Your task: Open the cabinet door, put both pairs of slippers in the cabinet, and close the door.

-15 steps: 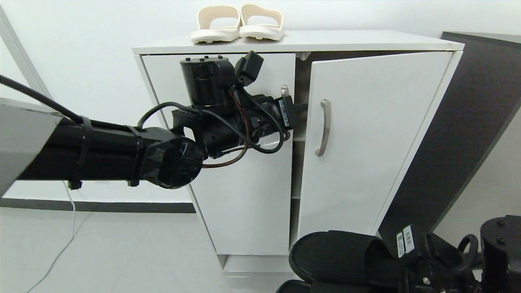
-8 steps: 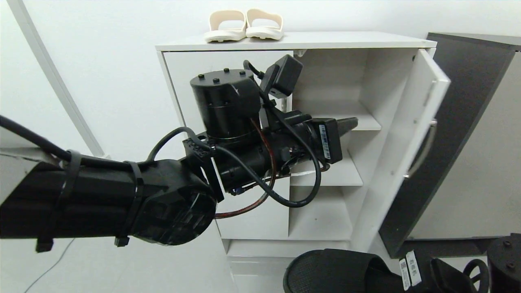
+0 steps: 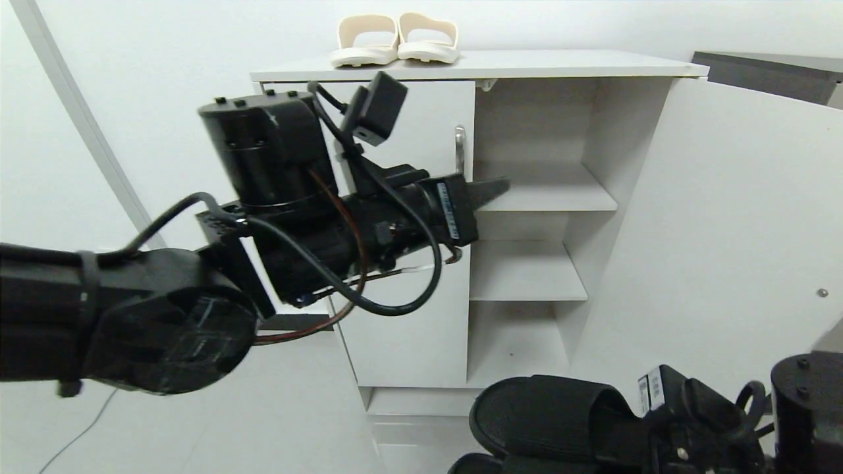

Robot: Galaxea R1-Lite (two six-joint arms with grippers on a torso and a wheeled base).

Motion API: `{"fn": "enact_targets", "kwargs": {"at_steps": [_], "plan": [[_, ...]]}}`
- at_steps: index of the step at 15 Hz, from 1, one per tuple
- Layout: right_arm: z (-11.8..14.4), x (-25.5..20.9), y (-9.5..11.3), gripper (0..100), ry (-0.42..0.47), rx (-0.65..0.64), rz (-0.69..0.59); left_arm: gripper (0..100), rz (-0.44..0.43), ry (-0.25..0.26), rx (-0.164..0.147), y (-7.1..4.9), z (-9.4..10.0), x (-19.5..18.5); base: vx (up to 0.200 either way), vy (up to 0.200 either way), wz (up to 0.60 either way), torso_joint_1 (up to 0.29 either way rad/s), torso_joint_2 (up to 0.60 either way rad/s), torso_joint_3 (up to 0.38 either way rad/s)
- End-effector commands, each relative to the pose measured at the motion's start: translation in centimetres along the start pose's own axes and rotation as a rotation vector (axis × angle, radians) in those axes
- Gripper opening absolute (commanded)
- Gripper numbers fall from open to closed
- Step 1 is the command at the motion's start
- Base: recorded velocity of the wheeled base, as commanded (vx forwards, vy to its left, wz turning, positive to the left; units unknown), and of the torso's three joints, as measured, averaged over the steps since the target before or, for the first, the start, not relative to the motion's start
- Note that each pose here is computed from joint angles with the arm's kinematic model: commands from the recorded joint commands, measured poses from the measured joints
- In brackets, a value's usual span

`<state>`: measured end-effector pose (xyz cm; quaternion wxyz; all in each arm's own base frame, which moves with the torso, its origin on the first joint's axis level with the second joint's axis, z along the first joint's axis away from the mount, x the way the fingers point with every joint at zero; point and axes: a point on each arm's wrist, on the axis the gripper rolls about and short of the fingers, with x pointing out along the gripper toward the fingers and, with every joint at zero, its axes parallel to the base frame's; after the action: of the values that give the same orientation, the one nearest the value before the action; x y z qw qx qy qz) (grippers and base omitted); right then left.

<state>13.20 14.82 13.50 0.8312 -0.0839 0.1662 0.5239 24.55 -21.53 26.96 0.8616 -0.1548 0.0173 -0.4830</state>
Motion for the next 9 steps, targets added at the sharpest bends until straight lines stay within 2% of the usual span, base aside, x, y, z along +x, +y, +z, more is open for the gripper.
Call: {"fn": "enact_targets", "kwargs": {"at_steps": [1,2,3,5,6,7,9], "plan": [[0.5,1.3,-2.5,0,0.010,0.046,-0.103,0,0.124,-0.031,0.037,-0.6,3.1,-6.8,0.000,0.000,0.00,0.000,0.00,0.000],[1.0,1.8,-3.2,0,0.003,0.083,-0.181,0,0.197,-0.024,0.080,-1.4,3.3,-10.2,0.000,0.000,0.00,0.000,0.00,0.000],[1.8,2.4,-3.6,0,-0.016,0.121,-0.270,0,0.254,-0.029,0.110,-2.6,3.6,-13.3,0.000,0.000,0.00,0.000,0.00,0.000],[3.3,3.8,-4.6,0,-0.056,0.188,-0.420,0,0.405,-0.040,0.153,-5.3,3.8,-19.6,0.000,0.000,0.00,0.000,0.00,0.000],[3.5,4.2,-4.8,0,-0.063,0.199,-0.449,0,0.446,-0.044,0.154,-5.7,3.8,-20.9,0.000,0.000,0.00,0.000,0.00,0.000],[4.3,5.0,-5.5,0,-0.094,0.238,-0.542,0,0.633,-0.045,0.164,-6.4,3.2,-24.6,0.000,0.000,0.00,0.000,0.00,0.000],[4.7,5.5,-6.1,0,-0.110,0.257,-0.635,0,0.829,-0.065,0.222,-7.5,1.1,-28.9,0.000,0.000,0.00,0.000,0.00,0.000]]}}
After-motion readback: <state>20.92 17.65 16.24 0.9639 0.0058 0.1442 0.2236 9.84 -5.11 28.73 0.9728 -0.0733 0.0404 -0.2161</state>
